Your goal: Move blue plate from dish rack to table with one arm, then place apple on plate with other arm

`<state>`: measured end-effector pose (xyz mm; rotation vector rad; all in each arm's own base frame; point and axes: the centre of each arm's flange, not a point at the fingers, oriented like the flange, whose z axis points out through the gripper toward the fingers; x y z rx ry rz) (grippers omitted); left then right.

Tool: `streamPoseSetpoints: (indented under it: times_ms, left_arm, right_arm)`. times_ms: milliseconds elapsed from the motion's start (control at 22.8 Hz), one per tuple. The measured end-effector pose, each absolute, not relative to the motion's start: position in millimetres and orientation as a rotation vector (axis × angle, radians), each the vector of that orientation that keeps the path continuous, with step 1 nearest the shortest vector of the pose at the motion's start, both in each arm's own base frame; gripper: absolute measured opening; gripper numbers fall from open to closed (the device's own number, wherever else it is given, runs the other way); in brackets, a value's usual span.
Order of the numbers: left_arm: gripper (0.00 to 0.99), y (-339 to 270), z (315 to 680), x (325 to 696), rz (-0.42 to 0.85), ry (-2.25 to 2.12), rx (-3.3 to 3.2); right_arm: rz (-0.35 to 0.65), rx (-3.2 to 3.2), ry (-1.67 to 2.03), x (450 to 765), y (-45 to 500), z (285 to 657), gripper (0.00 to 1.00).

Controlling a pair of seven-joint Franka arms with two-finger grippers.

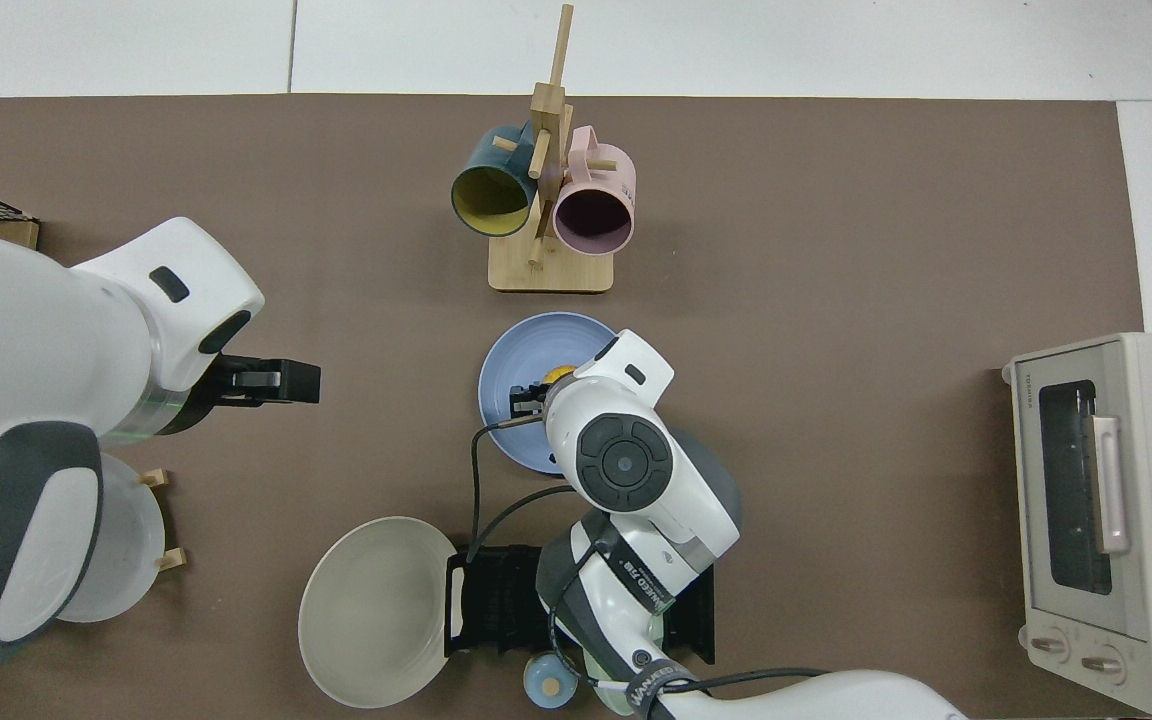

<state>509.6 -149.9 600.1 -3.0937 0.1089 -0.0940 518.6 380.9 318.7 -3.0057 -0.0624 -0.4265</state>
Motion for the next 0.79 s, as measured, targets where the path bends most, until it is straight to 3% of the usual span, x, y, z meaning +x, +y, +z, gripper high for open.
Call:
streamPoseSetpoints:
  times_ms: [571, 703, 791]
  left_arm:
    - [0.991, -122.5, 616.8, 510.2, -0.075, 0.101, -3.137]
    - [0.991, -123.7, 622.6, 512.2, -0.083, 0.127, -3.14]
    - [0.991, -124.8, 624.4, 515.1, -0.069, 0.143, -3.139]
  right_arm:
    - [-0.407, -3.012, -0.085, 514.0, 389.3, 304.7, 0.72]
    - [-0.406, -3.012, -0.087, 513.5, 390.2, 304.2, 0.82]
    - [-0.408, -3.01, -0.089, 513.5, 391.4, 304.9, 0.98]
